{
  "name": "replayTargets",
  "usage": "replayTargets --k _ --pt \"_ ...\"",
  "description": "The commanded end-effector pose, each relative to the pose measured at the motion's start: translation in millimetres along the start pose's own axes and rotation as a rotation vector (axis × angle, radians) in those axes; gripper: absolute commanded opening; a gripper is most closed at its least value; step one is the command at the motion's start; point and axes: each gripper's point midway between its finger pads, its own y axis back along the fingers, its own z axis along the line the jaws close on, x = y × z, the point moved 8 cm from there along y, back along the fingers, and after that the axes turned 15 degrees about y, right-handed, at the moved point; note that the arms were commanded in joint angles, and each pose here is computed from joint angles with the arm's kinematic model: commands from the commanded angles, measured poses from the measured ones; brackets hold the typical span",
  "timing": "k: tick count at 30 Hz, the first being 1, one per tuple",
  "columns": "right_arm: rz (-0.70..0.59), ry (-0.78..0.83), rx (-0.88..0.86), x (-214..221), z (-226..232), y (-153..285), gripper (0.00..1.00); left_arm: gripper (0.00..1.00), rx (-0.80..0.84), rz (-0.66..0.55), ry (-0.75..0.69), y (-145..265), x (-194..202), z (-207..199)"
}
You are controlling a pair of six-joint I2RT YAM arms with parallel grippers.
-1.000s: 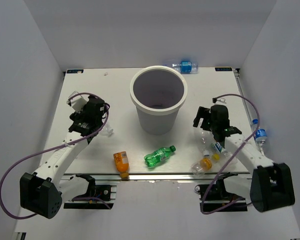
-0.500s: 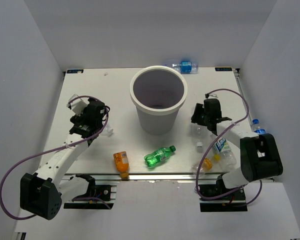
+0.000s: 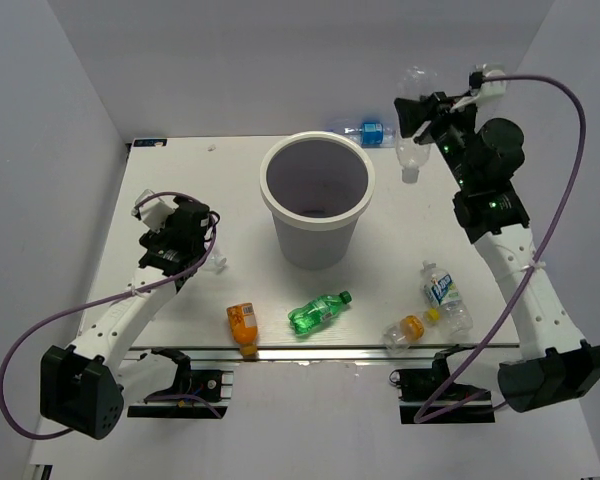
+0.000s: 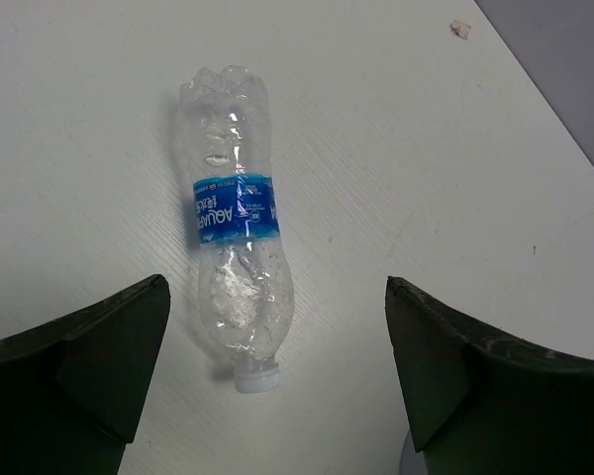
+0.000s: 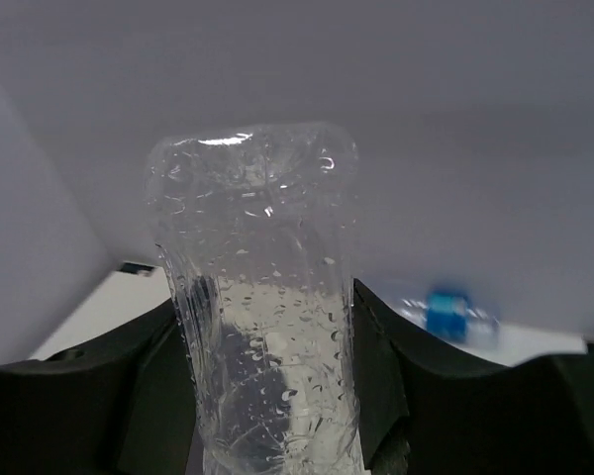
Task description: Put the plastic bottles in the bin
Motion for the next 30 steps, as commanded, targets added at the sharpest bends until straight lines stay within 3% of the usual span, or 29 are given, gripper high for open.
replayTargets --k 1,5,8,13,18,30 --pt "-0.062 0.014 -0.295 -14.5 37.4 -20.2 0.49 0.98 -0.014 -0.050 0.024 -1.1 -11.6 -10.1" --pt "-0.094 0.050 -0.492 -12.3 98.8 -36.8 0.54 0.98 -0.047 -0.059 0.011 -5.5 -13.2 -14.6" --pt "-0.056 0.066 -0.517 5.5 122.2 -47.9 0.61 0.98 -0.075 -0.062 0.007 -12.3 -12.1 -9.9" --pt "0.000 0.038 -0.499 26.7 125.2 -49.3 0.89 0.98 -0.131 -0.054 0.033 -26.7 -10.1 11.7" --pt "-0.030 0.047 -0.436 6.0 114.2 -36.0 0.89 0.98 -0.151 -0.046 0.047 -39.3 -10.9 15.5" --pt "0.066 0.015 0.086 28.1 10.0 31.4 0.89 0.98 -0.229 0.044 0.040 -94.2 8.4 17.6"
